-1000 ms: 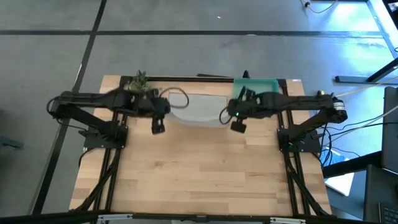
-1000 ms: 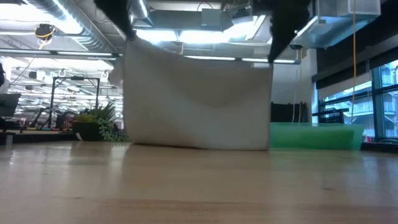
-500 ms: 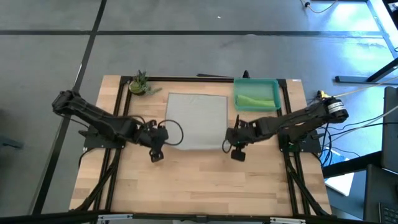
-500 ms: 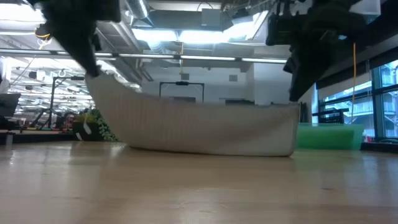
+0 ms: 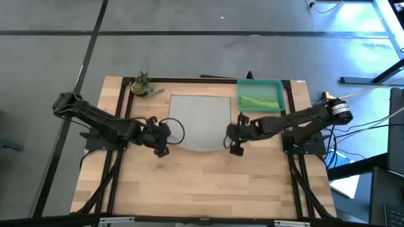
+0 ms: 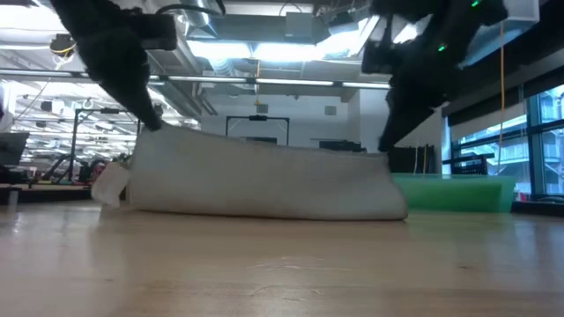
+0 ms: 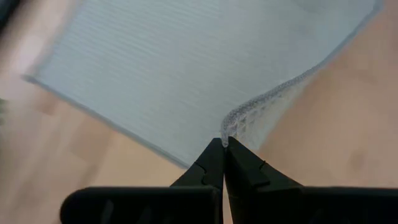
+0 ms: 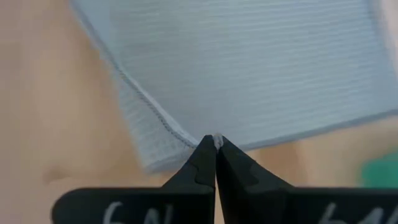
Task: Roll microfiber towels into tight, uniform cylinder then place into a basket
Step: Fold the gray microfiber cloth
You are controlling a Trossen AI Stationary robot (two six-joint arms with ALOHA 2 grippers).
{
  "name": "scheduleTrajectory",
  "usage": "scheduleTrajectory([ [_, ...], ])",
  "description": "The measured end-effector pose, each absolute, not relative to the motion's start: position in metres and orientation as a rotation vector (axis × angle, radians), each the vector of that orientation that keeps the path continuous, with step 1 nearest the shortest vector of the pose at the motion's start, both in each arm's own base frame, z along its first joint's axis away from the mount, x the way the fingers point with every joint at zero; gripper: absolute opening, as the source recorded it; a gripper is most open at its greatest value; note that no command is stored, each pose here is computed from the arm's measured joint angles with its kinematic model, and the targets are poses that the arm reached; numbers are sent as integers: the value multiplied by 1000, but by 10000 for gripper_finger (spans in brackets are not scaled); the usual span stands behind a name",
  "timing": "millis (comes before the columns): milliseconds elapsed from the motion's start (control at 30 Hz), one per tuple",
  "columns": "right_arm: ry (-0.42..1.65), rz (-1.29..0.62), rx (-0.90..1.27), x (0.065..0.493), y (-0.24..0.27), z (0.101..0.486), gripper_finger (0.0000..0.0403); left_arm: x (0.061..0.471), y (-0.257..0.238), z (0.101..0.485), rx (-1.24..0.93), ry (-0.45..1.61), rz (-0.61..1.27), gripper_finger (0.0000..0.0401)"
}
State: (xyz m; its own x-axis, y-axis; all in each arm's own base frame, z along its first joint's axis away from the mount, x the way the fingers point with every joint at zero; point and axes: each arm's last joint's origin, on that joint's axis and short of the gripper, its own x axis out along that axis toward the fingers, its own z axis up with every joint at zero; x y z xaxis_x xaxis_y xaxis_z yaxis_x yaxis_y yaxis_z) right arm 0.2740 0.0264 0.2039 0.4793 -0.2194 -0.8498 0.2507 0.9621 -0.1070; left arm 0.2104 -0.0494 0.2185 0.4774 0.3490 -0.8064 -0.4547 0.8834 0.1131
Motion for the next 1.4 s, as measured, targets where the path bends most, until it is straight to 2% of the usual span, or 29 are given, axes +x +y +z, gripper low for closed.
scheduleTrajectory([
  [200, 1053, -425, 9, 280, -17, 196, 3, 214, -23, 218, -54, 911, 658, 0],
  [500, 1008, -603, -53, 288, -73, 187, 3, 209, 20, 193, -23, 922, 821, 0],
  [1000, 990, -742, -28, 288, -130, 168, 3, 219, 79, 183, 61, 796, 883, 0],
  [1400, 984, -836, -59, 285, -141, 168, 3, 232, 109, 159, 71, 815, 915, 0],
])
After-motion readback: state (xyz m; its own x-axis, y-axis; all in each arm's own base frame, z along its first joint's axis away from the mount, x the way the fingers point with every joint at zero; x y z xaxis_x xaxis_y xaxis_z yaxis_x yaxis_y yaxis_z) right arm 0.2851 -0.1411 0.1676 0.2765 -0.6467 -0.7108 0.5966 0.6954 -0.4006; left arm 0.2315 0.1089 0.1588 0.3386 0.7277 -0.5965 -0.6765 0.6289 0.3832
